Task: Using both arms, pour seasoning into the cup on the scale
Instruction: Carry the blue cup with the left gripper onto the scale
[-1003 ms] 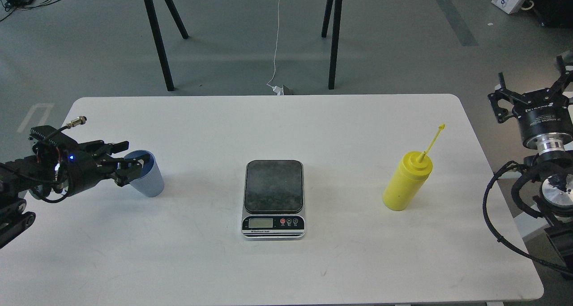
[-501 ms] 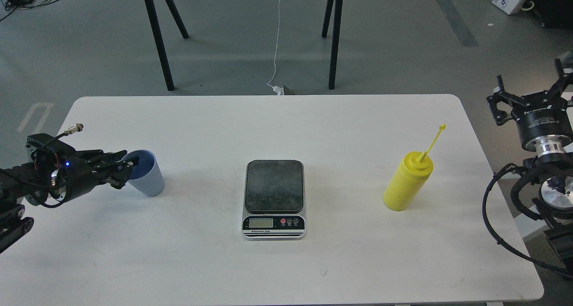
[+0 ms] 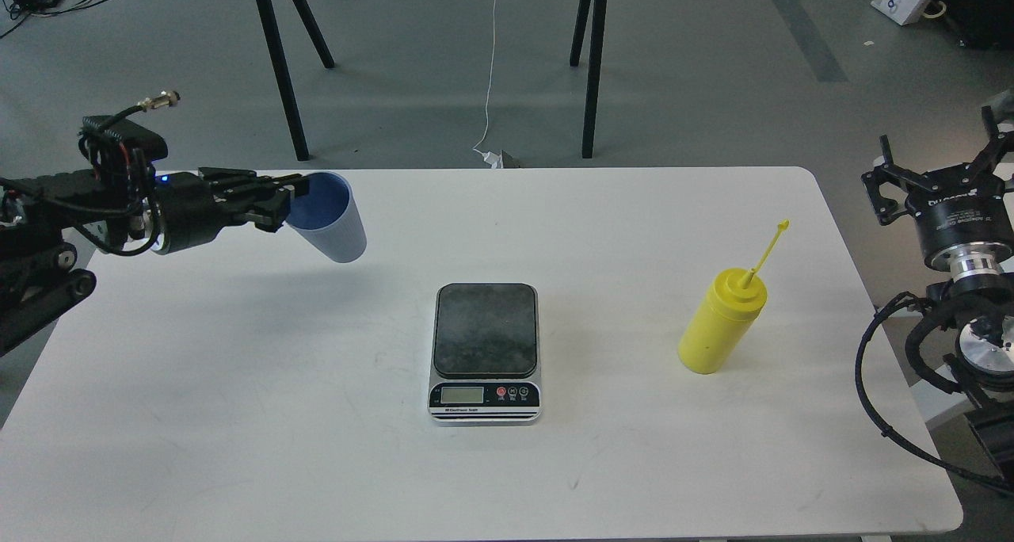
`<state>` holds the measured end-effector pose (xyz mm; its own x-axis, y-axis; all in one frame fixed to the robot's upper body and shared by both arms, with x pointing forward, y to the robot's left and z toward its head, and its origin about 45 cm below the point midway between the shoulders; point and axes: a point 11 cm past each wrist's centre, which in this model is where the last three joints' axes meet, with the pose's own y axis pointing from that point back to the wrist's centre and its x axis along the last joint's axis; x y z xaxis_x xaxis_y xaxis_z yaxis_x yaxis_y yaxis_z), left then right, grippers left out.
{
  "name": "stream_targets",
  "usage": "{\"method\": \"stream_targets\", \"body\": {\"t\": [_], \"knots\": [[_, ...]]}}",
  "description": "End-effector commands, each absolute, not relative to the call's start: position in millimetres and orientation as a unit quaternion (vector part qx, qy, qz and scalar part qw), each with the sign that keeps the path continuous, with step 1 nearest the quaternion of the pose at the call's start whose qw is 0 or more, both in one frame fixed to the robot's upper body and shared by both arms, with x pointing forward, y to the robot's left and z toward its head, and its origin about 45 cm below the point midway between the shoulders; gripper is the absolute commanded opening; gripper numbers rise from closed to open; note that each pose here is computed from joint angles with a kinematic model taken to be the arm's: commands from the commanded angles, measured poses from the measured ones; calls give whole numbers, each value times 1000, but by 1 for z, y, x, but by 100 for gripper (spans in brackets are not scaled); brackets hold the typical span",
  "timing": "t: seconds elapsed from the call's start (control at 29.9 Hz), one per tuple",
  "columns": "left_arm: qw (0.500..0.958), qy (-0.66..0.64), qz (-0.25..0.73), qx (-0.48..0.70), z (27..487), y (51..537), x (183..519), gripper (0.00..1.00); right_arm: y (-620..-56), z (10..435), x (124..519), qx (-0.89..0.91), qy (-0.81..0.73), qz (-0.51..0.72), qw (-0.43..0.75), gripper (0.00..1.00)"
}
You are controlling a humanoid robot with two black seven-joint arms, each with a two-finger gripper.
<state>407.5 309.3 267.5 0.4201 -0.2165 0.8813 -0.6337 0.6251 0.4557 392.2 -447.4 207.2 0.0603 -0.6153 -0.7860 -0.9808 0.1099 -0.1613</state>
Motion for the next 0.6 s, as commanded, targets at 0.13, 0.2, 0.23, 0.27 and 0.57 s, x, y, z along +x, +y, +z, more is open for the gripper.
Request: {"method": "stream_targets", "body": {"t": [0.13,0.2,0.23,0.27,0.57], "knots": [[760,-545,32,353,287,188,405,4,-455,211,386,-623,643,235,379,100],[750,-556,-3,359,272,167,403,5,-455,212,383,-623,641,235,381,100],[740,-563,-21,367,263,161,401,5,-458,214,382,-624,642,232,380,100],[731,-569,-40,373,252,154,400,5,-463,217,380,-624,644,227,380,100],[720,-556,-80,407,205,135,398,7,-483,231,373,-625,654,207,373,100]]}}
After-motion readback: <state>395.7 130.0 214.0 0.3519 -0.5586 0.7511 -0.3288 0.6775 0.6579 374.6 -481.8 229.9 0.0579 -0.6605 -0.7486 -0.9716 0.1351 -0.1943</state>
